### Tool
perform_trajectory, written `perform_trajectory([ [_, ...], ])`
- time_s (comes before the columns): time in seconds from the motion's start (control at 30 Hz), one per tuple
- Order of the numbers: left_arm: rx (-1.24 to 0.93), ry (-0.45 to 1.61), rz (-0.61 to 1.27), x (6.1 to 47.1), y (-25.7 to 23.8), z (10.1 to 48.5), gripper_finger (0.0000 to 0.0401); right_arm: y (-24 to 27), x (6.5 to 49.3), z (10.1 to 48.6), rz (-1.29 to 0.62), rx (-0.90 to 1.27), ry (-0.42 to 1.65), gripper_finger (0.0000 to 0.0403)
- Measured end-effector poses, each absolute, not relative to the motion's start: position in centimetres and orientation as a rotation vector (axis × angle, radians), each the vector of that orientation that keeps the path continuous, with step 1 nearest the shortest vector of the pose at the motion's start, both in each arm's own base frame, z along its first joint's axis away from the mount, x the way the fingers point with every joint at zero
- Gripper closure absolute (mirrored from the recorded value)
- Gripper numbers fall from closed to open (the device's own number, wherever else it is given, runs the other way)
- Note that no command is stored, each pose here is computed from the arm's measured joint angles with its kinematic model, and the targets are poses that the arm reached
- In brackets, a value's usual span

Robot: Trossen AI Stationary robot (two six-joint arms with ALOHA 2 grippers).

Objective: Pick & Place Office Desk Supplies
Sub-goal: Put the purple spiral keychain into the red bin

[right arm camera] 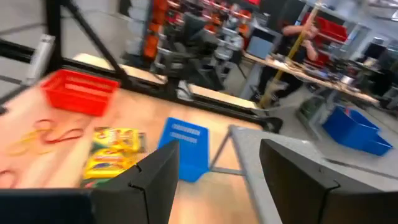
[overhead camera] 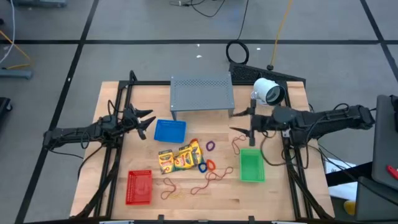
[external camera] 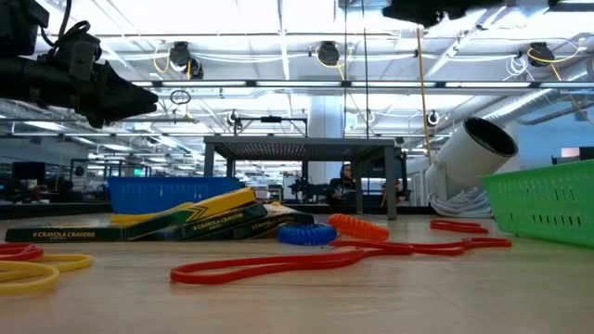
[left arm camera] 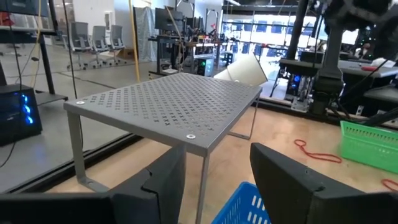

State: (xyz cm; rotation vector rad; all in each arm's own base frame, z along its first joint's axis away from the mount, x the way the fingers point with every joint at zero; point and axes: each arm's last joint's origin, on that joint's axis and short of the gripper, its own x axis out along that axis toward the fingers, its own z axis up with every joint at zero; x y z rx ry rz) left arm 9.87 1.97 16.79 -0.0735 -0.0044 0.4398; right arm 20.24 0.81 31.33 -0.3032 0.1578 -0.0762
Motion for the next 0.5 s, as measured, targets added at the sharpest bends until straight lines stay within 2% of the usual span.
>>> perform_trajectory([
  [0.3,0.001,0.013,0.408,9.9,1.9,16.8,0.0215,-0.4,24.3,34.5,-0.097,-0.302,0.390,0.0190],
  [0.5,0.007,0.013,0.379,9.9,1.8,16.8,0.0215,-0.8,27.6,35.0,-0.046,-0.298,0.616,0.0190],
])
